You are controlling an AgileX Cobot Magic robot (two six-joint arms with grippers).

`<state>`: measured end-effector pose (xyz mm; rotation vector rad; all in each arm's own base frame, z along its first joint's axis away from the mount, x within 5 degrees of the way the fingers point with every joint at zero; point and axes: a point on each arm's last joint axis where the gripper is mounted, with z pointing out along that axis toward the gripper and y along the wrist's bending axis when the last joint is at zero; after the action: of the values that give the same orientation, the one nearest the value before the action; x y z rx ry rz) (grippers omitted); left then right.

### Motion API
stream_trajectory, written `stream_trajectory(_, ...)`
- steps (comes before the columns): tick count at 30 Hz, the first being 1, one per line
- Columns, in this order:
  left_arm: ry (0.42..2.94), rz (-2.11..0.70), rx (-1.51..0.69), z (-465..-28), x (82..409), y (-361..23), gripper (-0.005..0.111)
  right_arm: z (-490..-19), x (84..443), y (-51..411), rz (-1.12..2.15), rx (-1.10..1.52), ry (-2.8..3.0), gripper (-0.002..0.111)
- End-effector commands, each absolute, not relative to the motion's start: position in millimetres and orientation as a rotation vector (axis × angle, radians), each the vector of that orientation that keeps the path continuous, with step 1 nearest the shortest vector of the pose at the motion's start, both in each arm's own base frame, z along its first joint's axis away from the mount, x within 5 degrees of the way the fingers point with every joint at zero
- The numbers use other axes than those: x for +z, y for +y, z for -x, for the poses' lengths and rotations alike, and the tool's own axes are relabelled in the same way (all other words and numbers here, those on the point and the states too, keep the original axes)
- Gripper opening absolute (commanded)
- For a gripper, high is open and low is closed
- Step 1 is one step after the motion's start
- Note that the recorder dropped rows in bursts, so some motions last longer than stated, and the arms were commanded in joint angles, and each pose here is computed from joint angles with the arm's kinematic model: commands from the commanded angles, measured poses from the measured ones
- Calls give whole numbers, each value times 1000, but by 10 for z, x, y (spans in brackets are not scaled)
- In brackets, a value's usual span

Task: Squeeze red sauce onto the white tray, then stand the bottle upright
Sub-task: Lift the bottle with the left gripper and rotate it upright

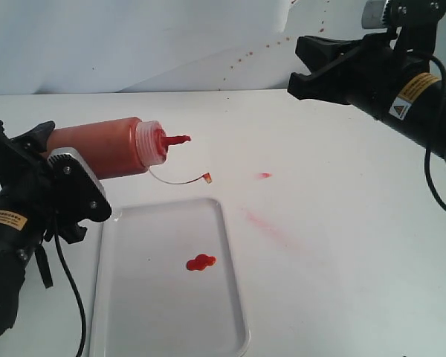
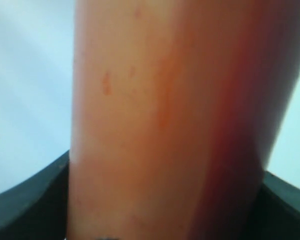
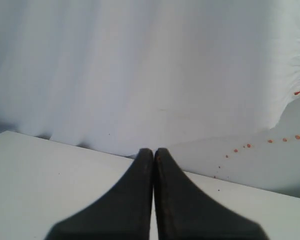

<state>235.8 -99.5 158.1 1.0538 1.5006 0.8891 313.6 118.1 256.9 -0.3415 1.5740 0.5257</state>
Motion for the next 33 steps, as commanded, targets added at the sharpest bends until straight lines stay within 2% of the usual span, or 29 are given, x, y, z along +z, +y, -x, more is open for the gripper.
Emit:
stream_trajectory(1, 1510, -886, 817, -2370, 1677, -979, 0, -3110, 2581, 1181, 354, 527, 1551, 0)
stream_trajectory(8, 1532, -716, 673, -2281, 1641, -871, 0, -3110, 2581, 1181, 354, 527, 1551, 0)
stream_trajectory(19, 1590, -406, 83, -2400, 1597, -452, 0, -3107, 2596, 1185, 347, 542, 1536, 0)
stream_trajectory(27, 1597, -550, -246, -2514, 1510, -334, 0, -3096, 2597, 1203, 383, 543, 1527, 0)
stream_trajectory(33, 1630, -620, -456, -2673, 1375, -421, 0, -3028, 2574, 1322, 582, 580, 1443, 0)
